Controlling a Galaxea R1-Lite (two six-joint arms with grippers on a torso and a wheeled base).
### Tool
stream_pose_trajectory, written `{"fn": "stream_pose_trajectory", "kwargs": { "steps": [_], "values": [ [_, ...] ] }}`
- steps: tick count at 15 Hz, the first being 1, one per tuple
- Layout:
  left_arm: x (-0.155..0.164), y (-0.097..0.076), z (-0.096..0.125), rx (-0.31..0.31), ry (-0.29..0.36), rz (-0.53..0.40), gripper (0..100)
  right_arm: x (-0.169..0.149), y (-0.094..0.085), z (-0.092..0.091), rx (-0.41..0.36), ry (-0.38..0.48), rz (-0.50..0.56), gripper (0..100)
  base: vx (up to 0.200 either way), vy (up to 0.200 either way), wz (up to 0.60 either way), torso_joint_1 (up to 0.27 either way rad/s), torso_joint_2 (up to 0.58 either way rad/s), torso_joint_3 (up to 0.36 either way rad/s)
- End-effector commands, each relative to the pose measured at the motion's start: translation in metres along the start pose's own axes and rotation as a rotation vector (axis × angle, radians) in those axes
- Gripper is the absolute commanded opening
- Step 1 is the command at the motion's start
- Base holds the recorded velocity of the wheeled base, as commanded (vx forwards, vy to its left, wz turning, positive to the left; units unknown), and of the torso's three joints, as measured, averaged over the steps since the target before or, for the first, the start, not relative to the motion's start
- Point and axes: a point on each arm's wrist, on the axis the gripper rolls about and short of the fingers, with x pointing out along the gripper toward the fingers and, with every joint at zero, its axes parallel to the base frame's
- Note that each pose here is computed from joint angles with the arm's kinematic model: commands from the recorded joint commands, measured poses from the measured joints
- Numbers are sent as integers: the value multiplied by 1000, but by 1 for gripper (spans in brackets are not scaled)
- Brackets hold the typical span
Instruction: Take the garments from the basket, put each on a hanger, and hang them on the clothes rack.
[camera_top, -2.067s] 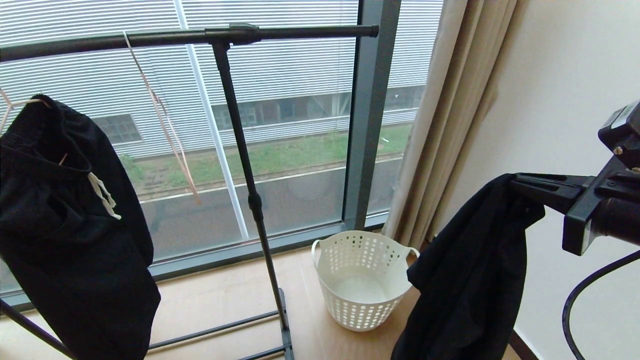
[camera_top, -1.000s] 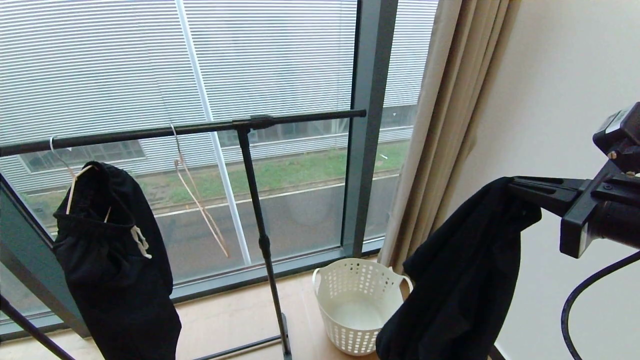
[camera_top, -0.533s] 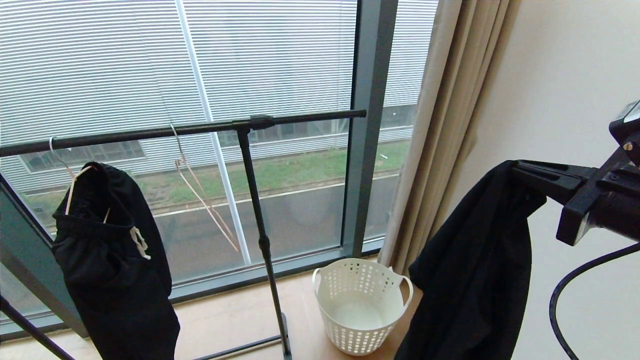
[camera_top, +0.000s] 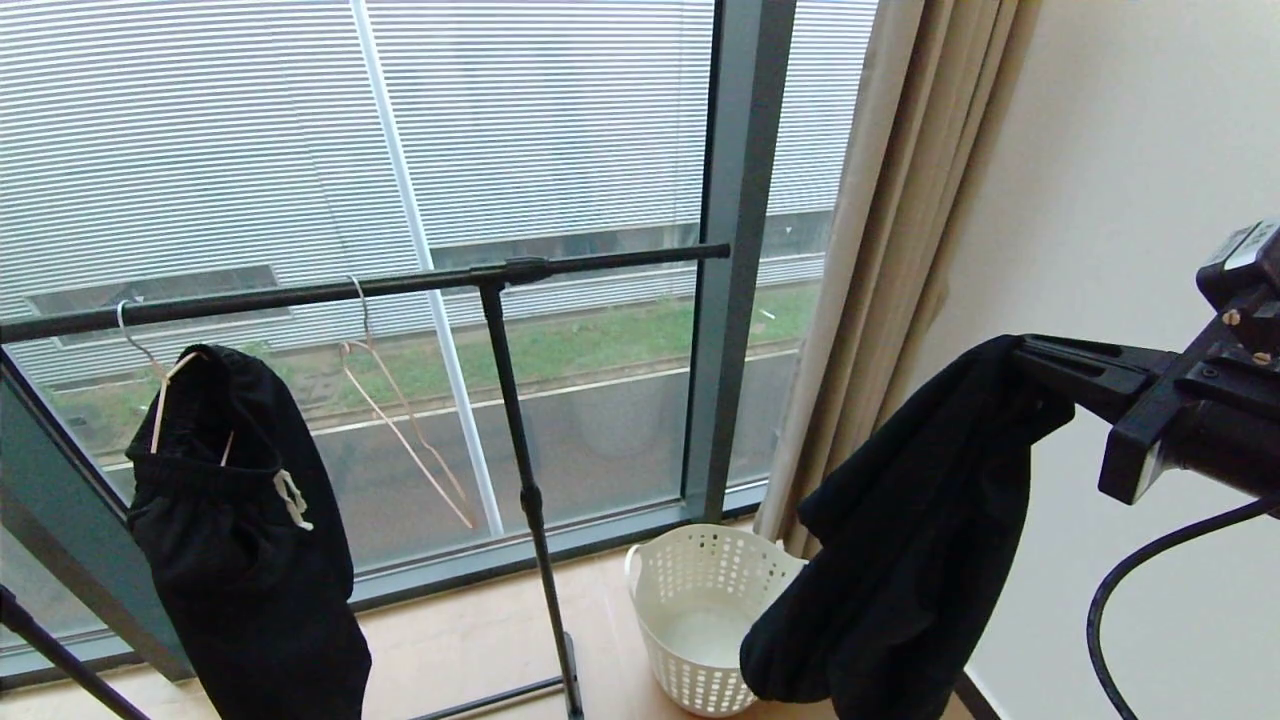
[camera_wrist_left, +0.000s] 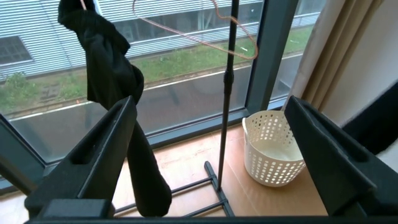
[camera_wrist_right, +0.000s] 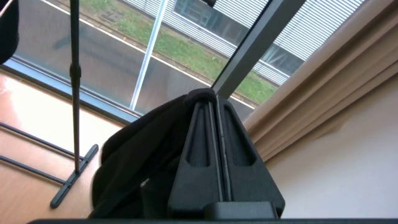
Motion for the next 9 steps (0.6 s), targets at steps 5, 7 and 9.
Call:
{"fn": "stream_pose_trajectory", "kwargs": {
  "steps": [5,7,9],
  "values": [
    [0,0,0,2,0,0,100,2,0,-1,0,6,3,0,0,0,480,4,-6,-3],
    [0,0,0,2,0,0,100,1,0,-1,0,3,3,0,0,0,600,7,-5,-2],
    [0,0,0,2,0,-1,100,0,1,-1,0,3,3,0,0,0,0,0,0,0]
  ]
}}
